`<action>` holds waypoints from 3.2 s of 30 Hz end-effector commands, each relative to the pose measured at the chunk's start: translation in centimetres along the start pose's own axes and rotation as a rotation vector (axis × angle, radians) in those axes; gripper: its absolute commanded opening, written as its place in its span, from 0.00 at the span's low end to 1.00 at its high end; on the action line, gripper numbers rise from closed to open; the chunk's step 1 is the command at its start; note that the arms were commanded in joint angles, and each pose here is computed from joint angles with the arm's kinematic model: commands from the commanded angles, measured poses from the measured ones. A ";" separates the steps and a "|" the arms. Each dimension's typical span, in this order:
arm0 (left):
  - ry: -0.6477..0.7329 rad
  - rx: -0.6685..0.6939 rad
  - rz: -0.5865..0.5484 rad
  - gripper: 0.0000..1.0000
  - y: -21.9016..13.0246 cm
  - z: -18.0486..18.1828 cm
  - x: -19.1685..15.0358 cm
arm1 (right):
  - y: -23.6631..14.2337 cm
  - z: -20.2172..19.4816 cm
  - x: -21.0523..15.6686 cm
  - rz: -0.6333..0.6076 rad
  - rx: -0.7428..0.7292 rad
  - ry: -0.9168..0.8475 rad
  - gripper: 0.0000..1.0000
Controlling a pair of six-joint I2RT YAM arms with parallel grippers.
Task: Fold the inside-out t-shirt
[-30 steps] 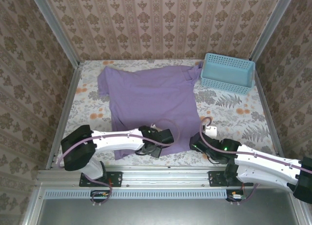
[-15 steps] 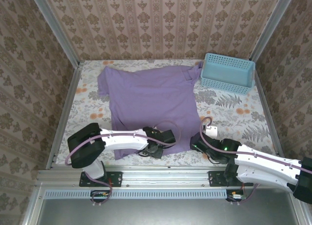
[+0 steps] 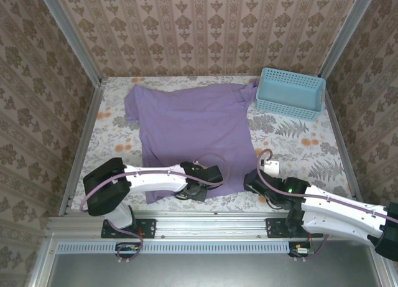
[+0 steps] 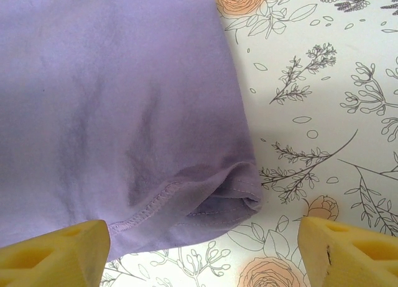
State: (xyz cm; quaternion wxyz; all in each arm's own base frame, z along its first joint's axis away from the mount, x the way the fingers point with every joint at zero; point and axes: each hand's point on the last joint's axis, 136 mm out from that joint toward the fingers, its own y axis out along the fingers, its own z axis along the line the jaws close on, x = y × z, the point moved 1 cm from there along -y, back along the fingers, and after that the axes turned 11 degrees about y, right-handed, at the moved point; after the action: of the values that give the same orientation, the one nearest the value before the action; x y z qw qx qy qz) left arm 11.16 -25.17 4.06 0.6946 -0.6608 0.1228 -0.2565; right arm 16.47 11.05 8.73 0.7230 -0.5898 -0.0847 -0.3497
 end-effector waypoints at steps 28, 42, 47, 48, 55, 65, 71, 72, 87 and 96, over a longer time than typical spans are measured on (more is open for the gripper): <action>-0.012 -0.086 -0.102 0.09 -1.0 -0.4 1.2 | 0.1 -1.3 0.1 -0.014 -0.045 0.006 0.82; -0.024 -0.230 -0.447 0.00 -11.0 1.8 8.7 | -1.7 6.8 1.1 -0.084 0.398 -0.085 0.85; -0.056 -0.277 -0.513 0.00 -13.9 3.4 11.4 | -2.7 12.8 -1.0 -0.144 0.551 -0.262 0.84; -0.059 -0.279 -0.521 0.00 -14.3 3.8 11.8 | -2.4 13.8 -1.8 -0.150 0.565 -0.300 0.84; -0.067 -0.304 -0.568 0.00 -16.9 5.0 13.0 | 0.6 18.8 -6.4 -0.152 0.553 -0.520 0.82; -0.060 -0.333 -0.609 0.00 -19.1 5.7 13.2 | 4.6 21.4 -8.5 -0.160 0.501 -0.669 0.83; -0.057 -0.340 -0.636 0.00 -20.8 6.0 13.1 | 8.0 19.8 -6.3 -0.125 0.401 -0.643 0.82; -0.052 -0.340 -0.642 0.00 -21.1 6.0 13.2 | 8.5 19.5 -5.9 -0.122 0.390 -0.639 0.82; -0.026 -0.364 -0.757 0.00 -27.1 7.0 13.2 | 11.7 20.8 0.3 -0.233 0.297 -0.533 0.82; -0.020 -0.431 -0.879 0.00 -32.3 7.2 13.2 | 14.5 23.4 4.2 -0.244 0.225 -0.428 0.83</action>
State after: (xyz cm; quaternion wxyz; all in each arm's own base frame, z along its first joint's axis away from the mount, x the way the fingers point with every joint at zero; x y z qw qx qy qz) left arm 20.28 -25.90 35.58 0.4031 -0.7814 -0.1131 -0.4627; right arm 33.77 31.55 6.23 0.7070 -0.5414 -0.3667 -0.2695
